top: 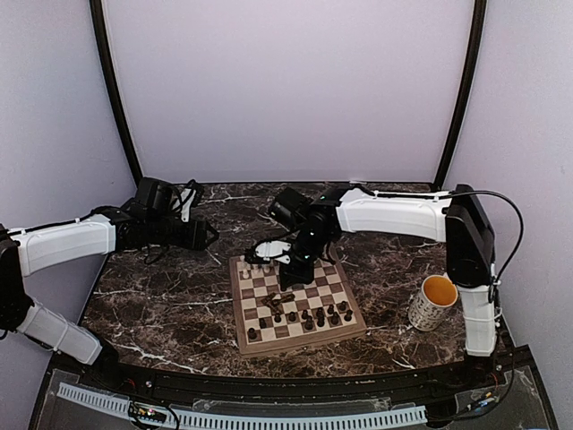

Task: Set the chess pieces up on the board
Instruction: Pick up the pawn from the chessboard, then place the pawn at h7.

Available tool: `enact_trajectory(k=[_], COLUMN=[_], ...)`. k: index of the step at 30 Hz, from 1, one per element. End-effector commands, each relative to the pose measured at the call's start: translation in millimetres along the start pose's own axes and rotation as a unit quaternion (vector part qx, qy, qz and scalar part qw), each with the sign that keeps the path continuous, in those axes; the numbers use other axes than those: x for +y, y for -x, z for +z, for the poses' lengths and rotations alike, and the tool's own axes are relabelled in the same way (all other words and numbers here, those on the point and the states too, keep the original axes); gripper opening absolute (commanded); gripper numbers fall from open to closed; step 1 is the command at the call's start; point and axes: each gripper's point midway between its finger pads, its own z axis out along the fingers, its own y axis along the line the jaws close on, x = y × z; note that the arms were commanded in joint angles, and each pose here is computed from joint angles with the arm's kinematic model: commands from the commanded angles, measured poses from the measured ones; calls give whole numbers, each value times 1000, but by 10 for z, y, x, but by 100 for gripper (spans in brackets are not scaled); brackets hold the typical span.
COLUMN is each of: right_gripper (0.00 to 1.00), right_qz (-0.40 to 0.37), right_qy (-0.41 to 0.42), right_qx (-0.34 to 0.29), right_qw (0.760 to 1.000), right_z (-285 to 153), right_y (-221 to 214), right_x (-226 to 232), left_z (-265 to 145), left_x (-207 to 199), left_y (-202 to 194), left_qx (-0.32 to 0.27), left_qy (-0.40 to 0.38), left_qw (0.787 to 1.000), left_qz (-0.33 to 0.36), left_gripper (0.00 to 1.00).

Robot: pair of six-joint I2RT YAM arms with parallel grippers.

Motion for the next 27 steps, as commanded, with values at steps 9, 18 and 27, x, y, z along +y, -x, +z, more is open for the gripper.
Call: enact_trajectory(k=[9,18,27], right_gripper=[9,9,10], right_qz=[-92,-95,-105], right_qy=[21,62,75], right_qx=[-42,-12,-8], right_qw=[995,993,992], right_z=[-197,101,184], right_y=[508,539,683], right_x=[575,685,779], left_z=[-57,-103,-110], left_x=[-25,-40,-69], left_y=[129,145,155], left_qx=[-23,-28,-28], left_qy=[-5,-9,-17], left_qw=[1000,1000,999], left_qz=[0,2,1], left_gripper=[56,56,56])
